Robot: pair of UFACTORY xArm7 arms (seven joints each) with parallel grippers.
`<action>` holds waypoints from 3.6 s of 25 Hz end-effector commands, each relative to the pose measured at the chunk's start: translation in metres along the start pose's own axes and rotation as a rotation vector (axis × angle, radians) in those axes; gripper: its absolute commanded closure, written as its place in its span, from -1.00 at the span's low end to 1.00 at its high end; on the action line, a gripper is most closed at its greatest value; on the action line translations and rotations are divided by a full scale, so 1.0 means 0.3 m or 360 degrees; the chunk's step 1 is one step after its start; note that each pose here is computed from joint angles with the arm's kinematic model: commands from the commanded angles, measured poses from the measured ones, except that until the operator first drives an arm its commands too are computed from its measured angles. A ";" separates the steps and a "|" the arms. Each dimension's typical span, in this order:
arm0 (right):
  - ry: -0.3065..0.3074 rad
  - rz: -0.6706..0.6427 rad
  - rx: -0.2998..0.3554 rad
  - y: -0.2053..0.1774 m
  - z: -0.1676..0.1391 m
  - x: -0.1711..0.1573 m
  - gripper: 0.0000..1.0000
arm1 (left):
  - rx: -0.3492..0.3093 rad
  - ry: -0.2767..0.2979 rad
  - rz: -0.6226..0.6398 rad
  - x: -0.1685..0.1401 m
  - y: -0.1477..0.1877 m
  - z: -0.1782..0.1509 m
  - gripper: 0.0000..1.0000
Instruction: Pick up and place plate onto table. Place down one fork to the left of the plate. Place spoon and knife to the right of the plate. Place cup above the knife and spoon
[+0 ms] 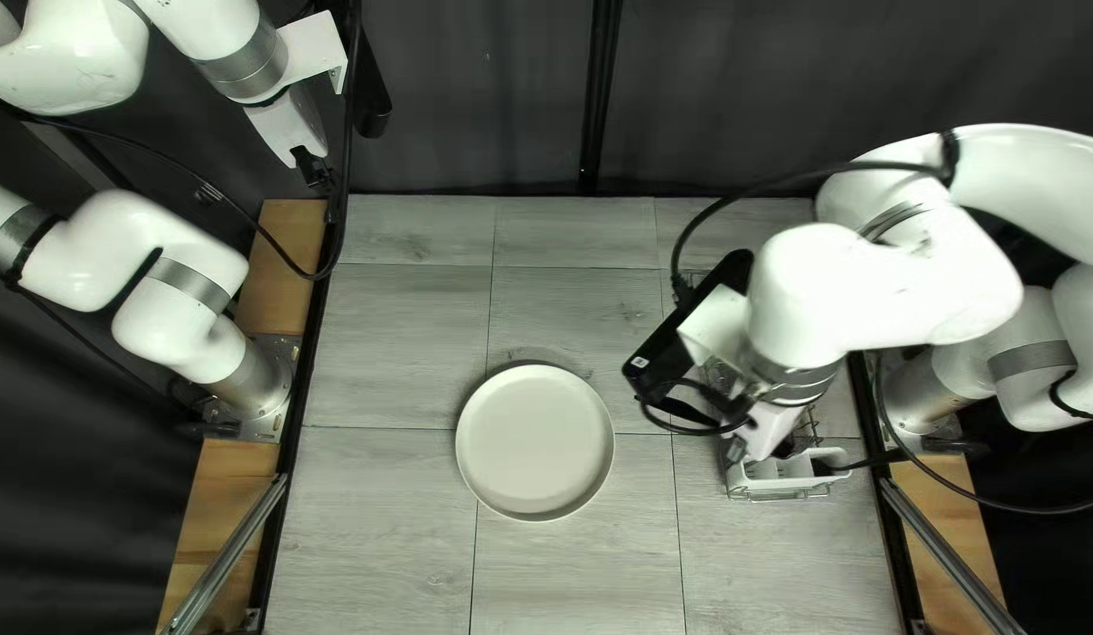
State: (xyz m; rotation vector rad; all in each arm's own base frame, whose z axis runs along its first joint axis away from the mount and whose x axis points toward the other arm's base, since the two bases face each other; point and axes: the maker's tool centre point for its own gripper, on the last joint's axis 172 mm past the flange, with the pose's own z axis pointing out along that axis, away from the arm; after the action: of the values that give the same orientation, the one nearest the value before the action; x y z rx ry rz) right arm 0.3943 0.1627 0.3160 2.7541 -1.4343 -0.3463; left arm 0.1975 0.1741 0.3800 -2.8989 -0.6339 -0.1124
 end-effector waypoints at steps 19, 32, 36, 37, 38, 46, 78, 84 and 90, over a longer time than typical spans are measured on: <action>0.0250 0.0838 -0.0038 -0.172 0.307 0.196 1.00 | 0.0000 0.0000 0.0000 0.000 0.000 0.000 -1.00; 0.0414 0.0941 -0.0040 -0.161 0.406 0.231 1.00 | 0.0000 0.0000 0.0000 0.000 0.000 0.000 -1.00; 0.0446 0.1001 0.0034 -0.179 0.457 0.237 1.00 | 0.0000 0.0000 0.0000 0.000 0.000 0.000 -1.00; 0.0451 0.1004 0.0042 -0.185 0.471 0.240 1.00 | 0.0000 0.0000 0.0000 0.000 0.000 0.000 -1.00; 0.0456 0.1012 0.0054 -0.195 0.496 0.246 1.00 | 0.0000 0.0000 0.0000 0.000 0.000 0.000 -1.00; 0.0480 0.1021 0.0111 -0.227 0.622 0.270 1.00 | 0.0000 0.0000 0.0000 0.000 0.000 0.000 -1.00; 0.0507 0.0946 0.0017 -0.279 0.707 0.216 -1.00 | 0.0000 0.0000 0.0000 0.000 0.000 0.000 -1.00; 0.0518 0.0605 -0.0134 -0.181 0.405 0.145 -1.00 | 0.0000 0.0000 0.0000 0.000 0.000 0.000 -1.00; 0.0503 0.0550 -0.0138 -0.139 0.333 0.146 -1.00 | 0.0000 0.0000 0.0000 0.000 0.000 0.000 -1.00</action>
State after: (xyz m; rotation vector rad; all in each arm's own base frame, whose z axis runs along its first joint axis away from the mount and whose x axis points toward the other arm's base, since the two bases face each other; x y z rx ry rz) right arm 0.4325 0.1605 0.2030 2.2965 -1.7148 0.0364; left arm 0.1975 0.1741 0.3800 -2.8989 -0.6339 -0.1124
